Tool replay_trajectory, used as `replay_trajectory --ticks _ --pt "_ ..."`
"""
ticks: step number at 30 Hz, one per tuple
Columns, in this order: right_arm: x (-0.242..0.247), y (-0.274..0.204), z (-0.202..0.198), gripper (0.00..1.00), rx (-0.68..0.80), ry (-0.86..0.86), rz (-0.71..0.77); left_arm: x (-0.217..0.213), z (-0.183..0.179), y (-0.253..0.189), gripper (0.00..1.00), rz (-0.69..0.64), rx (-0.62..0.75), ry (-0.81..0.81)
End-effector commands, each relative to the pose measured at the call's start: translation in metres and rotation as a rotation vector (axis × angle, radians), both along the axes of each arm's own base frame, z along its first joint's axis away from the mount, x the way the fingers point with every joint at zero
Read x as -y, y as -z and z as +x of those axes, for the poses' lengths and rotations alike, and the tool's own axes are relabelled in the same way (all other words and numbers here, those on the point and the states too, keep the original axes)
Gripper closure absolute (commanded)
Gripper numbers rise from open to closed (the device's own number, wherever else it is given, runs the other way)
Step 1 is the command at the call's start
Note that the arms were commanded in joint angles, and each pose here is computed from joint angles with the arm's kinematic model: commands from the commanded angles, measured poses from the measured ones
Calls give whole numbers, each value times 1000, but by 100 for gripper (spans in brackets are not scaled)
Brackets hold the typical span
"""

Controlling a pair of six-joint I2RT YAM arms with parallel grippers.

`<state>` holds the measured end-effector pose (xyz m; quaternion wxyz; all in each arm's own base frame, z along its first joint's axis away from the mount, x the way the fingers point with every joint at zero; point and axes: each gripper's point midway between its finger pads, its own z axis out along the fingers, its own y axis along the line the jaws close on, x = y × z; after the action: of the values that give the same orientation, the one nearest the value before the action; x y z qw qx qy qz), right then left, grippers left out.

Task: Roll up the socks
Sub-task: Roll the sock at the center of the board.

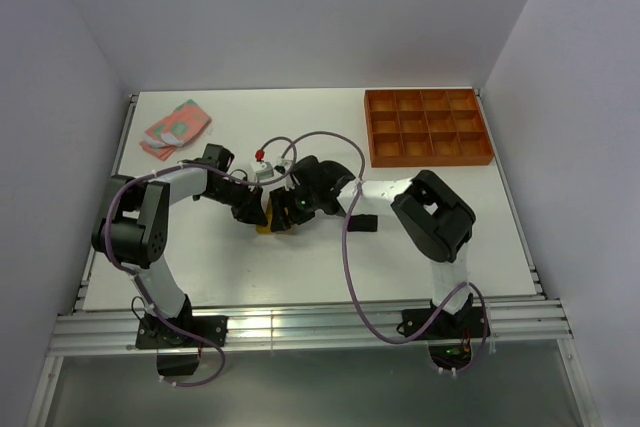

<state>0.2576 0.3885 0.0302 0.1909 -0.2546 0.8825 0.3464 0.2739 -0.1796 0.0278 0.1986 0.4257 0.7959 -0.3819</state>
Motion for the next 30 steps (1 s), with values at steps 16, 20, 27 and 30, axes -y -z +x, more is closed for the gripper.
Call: replay_trajectory --ticks 16,20,27,30 --pt "58 -13 -1 33 221 240 48 -31 6 21 100 210 -28 -64" --pt "69 -14 12 40 216 360 -4 -27 8 13 100 212 5 -62" --pt "46 -26 42 46 186 439 -38 -19 4 8 100 225 36 -54" --pt "31 -28 50 46 180 435 -68 -16 3 8 100 223 38 -48"
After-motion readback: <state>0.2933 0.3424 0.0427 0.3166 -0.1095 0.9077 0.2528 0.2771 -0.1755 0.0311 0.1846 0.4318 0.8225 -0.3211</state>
